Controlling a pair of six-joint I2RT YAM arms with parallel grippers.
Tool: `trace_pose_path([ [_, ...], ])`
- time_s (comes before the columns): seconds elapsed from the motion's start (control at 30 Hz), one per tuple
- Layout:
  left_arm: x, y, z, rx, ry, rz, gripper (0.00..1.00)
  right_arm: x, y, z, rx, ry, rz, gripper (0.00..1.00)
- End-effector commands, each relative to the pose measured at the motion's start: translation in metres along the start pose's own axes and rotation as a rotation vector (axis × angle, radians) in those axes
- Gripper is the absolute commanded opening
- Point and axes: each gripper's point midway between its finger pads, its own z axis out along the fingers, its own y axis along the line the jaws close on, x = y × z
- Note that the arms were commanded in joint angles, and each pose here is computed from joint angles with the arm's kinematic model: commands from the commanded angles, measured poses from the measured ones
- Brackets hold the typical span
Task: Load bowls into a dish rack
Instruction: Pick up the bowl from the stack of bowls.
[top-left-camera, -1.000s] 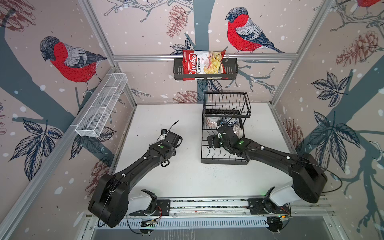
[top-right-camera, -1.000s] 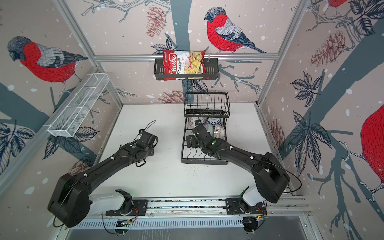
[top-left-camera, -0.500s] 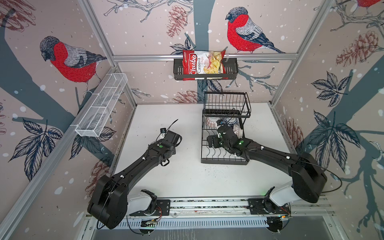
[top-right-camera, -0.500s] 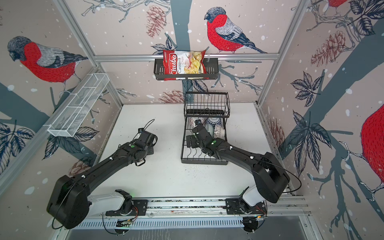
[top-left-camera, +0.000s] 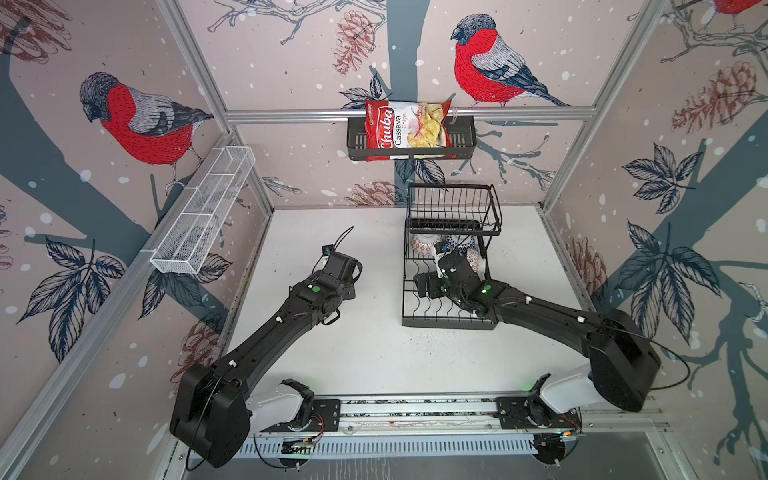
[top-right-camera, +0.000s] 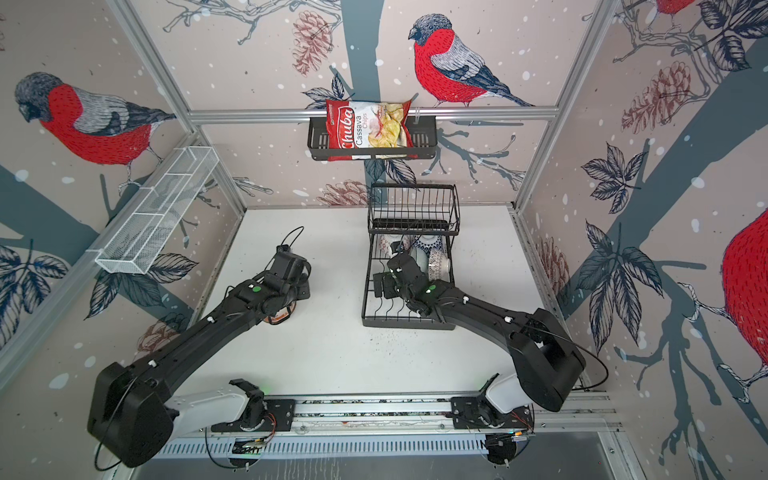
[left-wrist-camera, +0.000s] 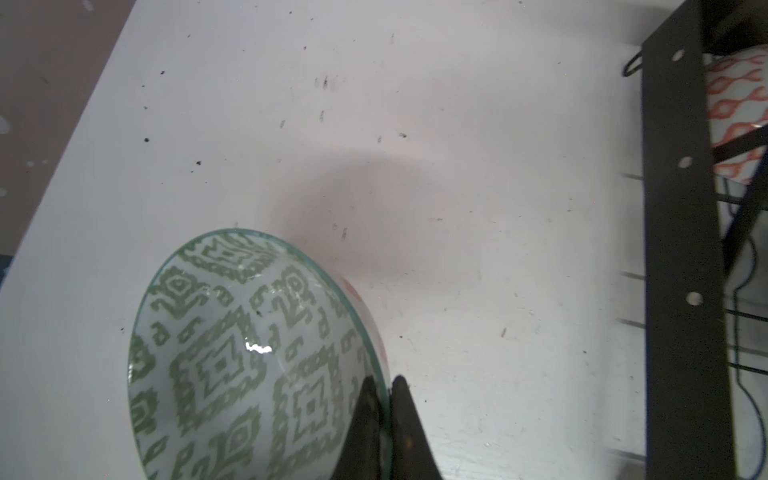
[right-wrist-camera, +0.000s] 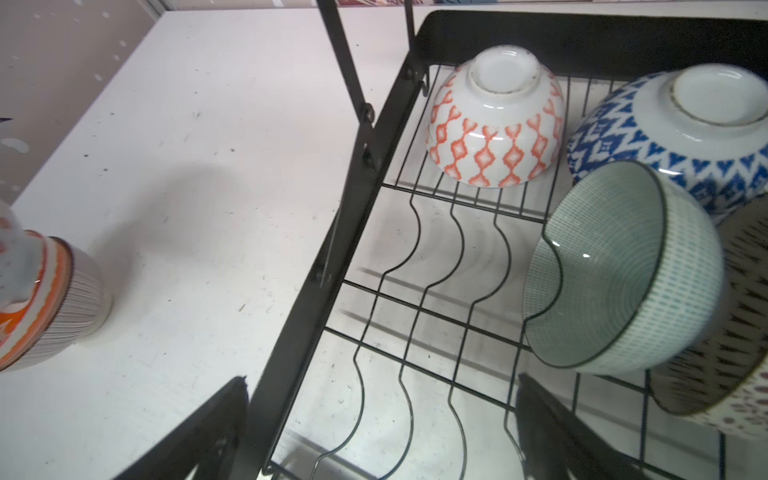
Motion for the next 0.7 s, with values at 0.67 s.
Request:
trace_pose_path([
  [0.67, -0.046, -0.122, -0.054, 0.715, -0.11, -0.089, 0.0, -0.021, 0.063, -0.055, -0.347, -0.242, 0.008, 1.0],
])
